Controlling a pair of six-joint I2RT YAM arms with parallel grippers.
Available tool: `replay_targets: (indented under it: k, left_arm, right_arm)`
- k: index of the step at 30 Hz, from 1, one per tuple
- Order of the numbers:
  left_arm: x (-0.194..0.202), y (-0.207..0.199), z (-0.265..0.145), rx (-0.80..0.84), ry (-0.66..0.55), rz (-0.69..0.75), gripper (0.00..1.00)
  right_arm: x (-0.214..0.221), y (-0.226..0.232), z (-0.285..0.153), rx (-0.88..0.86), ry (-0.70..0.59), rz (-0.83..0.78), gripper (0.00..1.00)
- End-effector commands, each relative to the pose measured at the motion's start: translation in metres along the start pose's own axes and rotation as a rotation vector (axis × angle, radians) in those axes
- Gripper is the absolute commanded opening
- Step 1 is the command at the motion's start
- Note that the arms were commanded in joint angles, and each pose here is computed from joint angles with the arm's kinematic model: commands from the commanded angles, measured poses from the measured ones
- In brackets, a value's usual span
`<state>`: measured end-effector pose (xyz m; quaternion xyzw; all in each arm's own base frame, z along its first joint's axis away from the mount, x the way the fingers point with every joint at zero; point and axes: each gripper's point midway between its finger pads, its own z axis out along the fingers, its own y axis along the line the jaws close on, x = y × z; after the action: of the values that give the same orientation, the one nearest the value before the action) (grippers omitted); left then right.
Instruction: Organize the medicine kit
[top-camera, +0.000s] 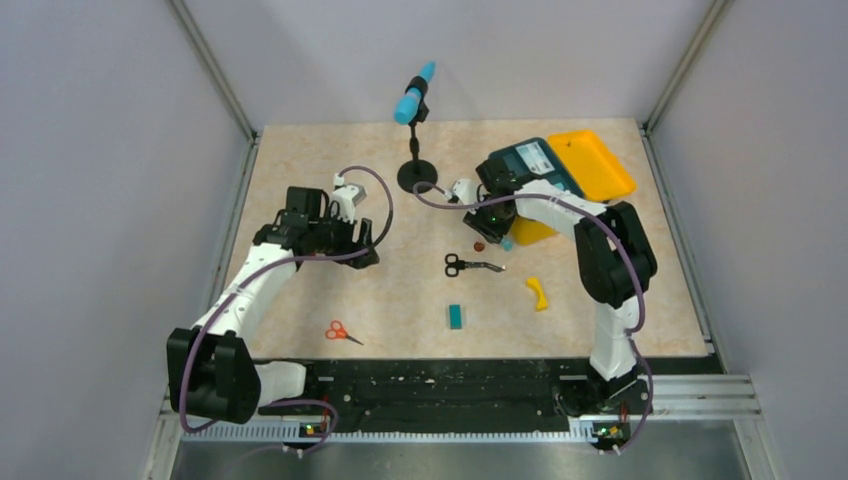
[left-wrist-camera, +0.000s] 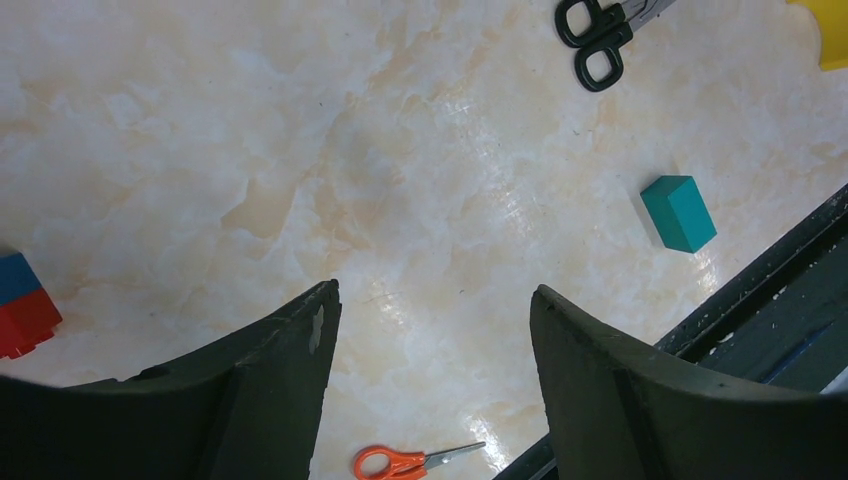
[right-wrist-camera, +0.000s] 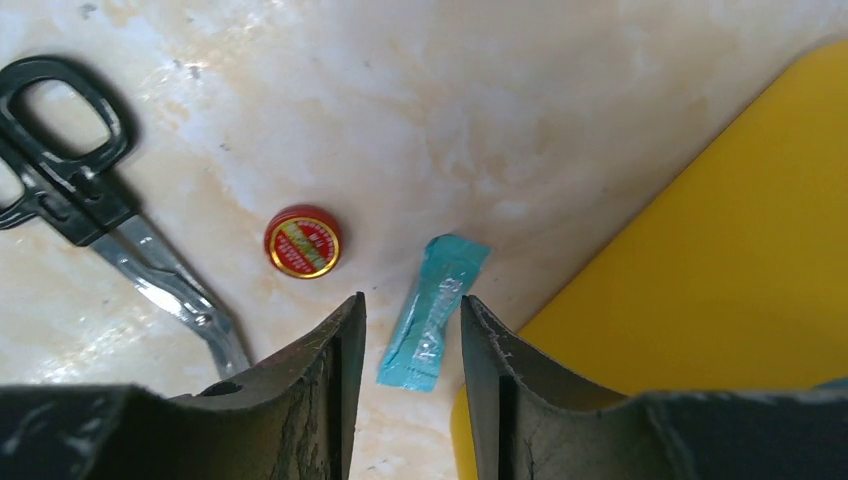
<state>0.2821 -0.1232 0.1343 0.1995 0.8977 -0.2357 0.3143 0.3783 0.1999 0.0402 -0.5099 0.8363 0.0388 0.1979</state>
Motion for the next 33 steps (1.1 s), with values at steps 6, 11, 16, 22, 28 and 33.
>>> replay_targets:
  k: [6, 11, 16, 22, 28, 33]
  left_arm:
    - [-0.015, 0.0, -0.004, 0.003, -0.075, 0.022, 0.74]
    - [-0.017, 0.001, -0.005, -0.001, -0.081, 0.025, 0.74]
    - [-0.017, 0.002, -0.006, -0.002, -0.085, 0.027, 0.74]
    - [-0.017, 0.001, -0.006, 0.002, -0.087, 0.026, 0.73]
    - [-0.018, 0.002, -0.003, 0.009, -0.086, 0.016, 0.73]
    - [-0.02, 0.0, 0.0, 0.025, -0.09, 0.004, 0.73]
  right_arm:
    - [0.005, -0.025, 0.012, 0.013, 0.018, 0.03, 0.38]
    - [0.016, -0.008, 0.019, -0.086, 0.062, 0.082, 0.23]
    - [0.0, -0.01, -0.011, -0.073, -0.003, 0.079, 0.14]
    - [-0.034, -0.002, -0.094, -0.072, -0.165, 0.091, 0.12]
    - [-0.037, -0.01, -0.158, 0.028, -0.256, 0.086, 0.07]
    - [-0.011, -0.067, -0.172, 0.135, -0.249, 0.189, 0.05]
